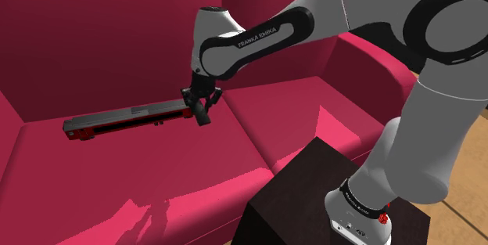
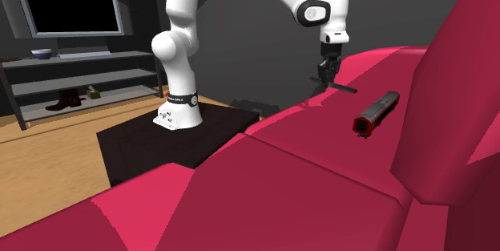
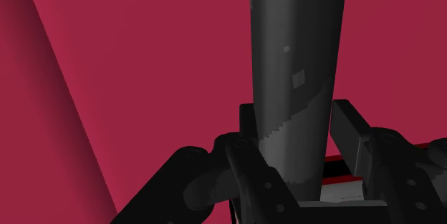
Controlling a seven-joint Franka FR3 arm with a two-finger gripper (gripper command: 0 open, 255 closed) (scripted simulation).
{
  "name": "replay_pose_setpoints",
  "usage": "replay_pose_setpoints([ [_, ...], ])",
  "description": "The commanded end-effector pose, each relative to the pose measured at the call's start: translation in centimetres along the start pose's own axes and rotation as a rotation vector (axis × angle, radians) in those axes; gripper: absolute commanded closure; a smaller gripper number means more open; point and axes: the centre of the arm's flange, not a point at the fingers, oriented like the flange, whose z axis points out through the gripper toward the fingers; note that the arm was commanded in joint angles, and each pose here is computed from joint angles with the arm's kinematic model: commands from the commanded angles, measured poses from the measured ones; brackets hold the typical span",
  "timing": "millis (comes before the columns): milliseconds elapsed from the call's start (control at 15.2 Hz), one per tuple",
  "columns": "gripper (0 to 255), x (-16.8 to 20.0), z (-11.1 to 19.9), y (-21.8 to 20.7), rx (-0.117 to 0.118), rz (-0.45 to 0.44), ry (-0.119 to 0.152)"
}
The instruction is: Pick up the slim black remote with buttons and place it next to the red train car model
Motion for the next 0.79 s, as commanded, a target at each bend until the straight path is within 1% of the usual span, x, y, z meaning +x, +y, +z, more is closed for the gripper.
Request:
replay_pose_setpoints([
  [0,255,-0.6,0.3,-2.6,0.0,0.002,0.0],
  [198,255,-1.5,0.6,-6.5,0.0,0.002,0.0],
  [726,255,-1.5,4.8,-6.1,0.0,0.002,0.0],
])
